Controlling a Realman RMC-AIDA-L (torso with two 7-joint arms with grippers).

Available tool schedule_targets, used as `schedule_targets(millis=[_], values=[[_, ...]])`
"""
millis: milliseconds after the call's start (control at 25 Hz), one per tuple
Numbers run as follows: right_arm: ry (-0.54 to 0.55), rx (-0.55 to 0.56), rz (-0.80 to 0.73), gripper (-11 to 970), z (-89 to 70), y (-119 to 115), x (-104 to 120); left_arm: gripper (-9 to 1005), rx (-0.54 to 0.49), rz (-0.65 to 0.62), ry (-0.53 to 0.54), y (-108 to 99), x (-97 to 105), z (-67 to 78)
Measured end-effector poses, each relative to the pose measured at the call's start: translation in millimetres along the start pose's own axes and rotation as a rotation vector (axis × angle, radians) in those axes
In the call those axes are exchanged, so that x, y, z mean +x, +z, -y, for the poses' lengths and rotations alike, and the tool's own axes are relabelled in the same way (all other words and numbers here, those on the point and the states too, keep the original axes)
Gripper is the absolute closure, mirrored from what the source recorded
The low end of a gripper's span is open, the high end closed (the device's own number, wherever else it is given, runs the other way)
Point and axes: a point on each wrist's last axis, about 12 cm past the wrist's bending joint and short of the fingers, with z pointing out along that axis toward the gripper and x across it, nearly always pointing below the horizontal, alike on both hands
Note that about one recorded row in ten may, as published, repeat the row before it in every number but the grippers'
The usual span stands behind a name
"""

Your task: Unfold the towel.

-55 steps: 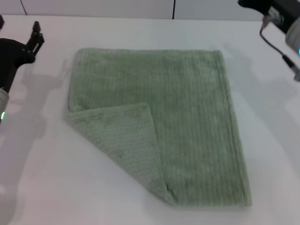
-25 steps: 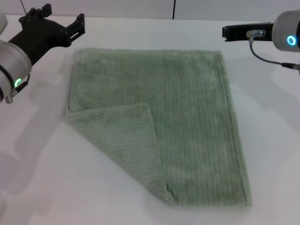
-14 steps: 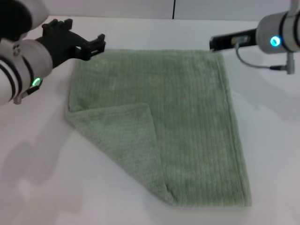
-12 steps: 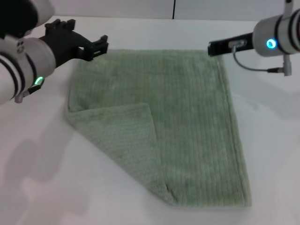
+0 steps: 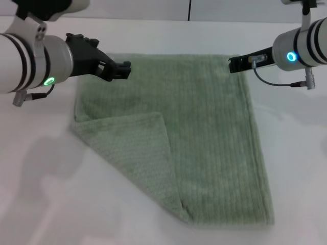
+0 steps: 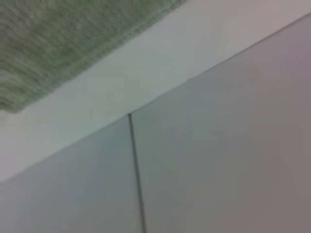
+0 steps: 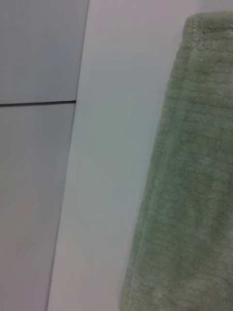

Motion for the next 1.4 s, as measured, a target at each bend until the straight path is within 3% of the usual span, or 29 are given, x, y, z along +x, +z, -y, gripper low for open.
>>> schedule_targets(millis=[120, 400, 440, 640, 960, 1400], values=[[-0.003, 0.004, 0.004, 957, 0.6, 0, -1, 156, 0.047, -0.023, 0.059, 2, -1, 8.3], [-0.024, 0.016, -0.015, 956, -1.6, 8, -3, 156, 0.116, -0.044, 0.069, 3, -5, 22.2], [-0.024, 0.020, -0.020, 956, -1.4, 11, -2, 156, 0.152, -0.048, 0.093, 6, -4, 35.2], [-0.027, 0.018, -0.028, 955, -4.0, 16, -1, 156, 0.210, -0.091, 0.133, 20, 1, 55.6], [-0.046, 0.019, -0.032, 954, -6.1, 19, 2, 156, 0.229, -0.088, 0.136, 33, 6, 66.7], [-0.056, 0.030, -0.064, 953, -6.3, 29, 9, 155, 0.229, -0.108, 0.154, 46, 13, 70.1]])
